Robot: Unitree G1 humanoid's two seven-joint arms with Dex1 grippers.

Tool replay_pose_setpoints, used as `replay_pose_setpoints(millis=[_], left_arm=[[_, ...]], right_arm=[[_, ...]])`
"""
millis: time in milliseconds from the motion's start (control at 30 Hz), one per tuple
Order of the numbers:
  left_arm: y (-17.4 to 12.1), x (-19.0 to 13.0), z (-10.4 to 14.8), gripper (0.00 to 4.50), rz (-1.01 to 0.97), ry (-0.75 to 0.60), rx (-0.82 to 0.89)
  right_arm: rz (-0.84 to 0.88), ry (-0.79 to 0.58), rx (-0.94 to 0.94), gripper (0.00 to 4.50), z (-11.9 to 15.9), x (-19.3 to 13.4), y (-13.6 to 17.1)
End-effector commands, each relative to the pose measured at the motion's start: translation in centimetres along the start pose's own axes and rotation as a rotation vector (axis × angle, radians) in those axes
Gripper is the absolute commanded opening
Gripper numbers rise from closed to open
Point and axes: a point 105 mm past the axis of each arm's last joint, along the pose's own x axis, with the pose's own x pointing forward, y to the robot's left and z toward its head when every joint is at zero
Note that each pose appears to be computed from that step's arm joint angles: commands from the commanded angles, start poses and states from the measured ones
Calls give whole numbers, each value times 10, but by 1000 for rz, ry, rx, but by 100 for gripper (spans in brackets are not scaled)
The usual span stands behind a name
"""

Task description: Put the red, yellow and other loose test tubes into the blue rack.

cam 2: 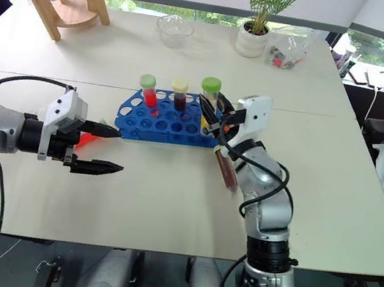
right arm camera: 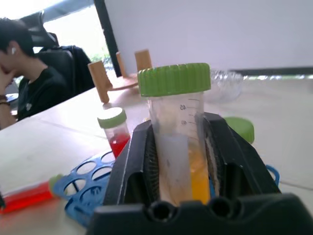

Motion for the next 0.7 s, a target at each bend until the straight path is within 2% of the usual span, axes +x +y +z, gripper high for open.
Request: replay_pose_setpoints(millis=[33, 367, 700], left_arm=[[4, -2, 6, 450, 22, 4, 35], [2, -2, 0, 450, 30, 29, 40], [2, 0, -8, 450, 43, 49, 39]], right_arm=[[-25, -64, -96, 86, 5, 5, -2], [-26, -28, -106, 86, -18, 10, -5], [25, -28, -103, 86, -20, 14, 14]])
